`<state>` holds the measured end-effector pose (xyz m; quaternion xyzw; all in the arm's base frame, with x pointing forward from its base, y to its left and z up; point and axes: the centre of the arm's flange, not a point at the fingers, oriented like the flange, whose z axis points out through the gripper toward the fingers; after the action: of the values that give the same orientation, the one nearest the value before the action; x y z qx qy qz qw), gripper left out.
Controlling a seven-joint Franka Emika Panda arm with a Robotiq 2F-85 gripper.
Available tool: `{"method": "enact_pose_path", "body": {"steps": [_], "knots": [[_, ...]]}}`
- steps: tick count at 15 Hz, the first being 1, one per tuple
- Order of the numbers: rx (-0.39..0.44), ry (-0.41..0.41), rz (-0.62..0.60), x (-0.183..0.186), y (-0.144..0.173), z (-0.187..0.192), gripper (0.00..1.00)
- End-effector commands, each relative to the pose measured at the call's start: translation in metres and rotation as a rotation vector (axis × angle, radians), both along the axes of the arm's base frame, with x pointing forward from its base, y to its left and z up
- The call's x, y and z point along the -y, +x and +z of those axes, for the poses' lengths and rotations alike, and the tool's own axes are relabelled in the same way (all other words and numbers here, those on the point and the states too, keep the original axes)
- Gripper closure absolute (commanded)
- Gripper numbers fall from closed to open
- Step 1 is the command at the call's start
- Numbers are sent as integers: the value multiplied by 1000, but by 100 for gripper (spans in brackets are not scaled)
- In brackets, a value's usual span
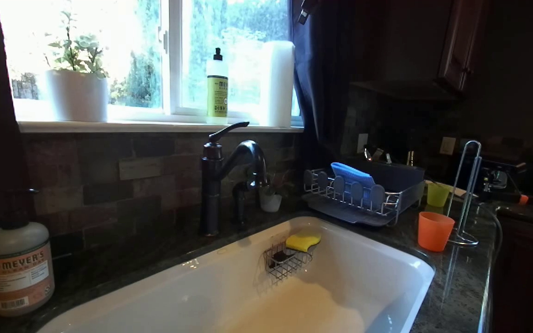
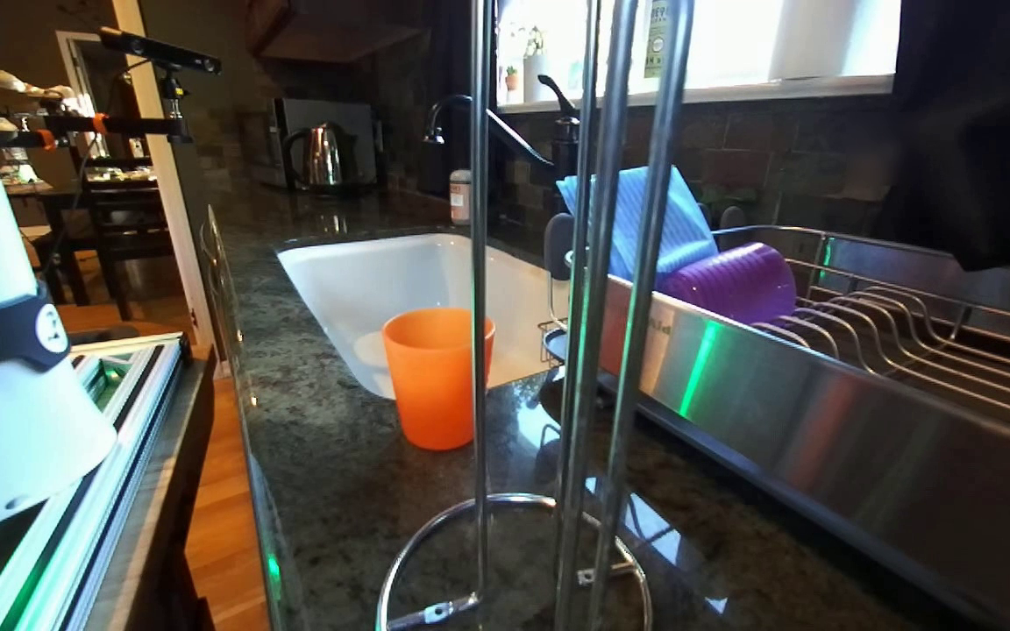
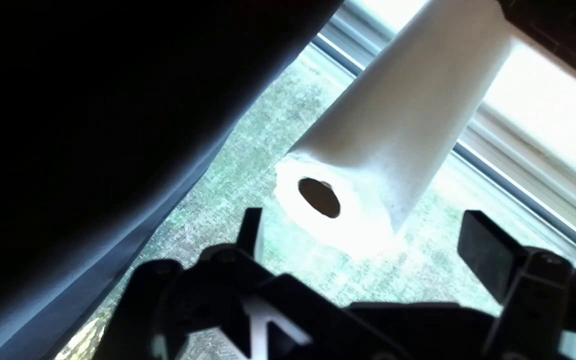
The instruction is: Put the paper towel on the paper towel holder
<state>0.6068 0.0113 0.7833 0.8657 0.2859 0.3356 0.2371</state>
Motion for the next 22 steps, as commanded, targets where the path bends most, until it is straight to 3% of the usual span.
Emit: {"method": "enact_pose_path", "body": {"steps": [1,8,17,22], "knots": [[48,11,15,2,33,-9,0],[35,76,103,-16,66,-35,0],[32,175,54,4,79,-45,0],[10,205,84,14,89,-54,5]]}}
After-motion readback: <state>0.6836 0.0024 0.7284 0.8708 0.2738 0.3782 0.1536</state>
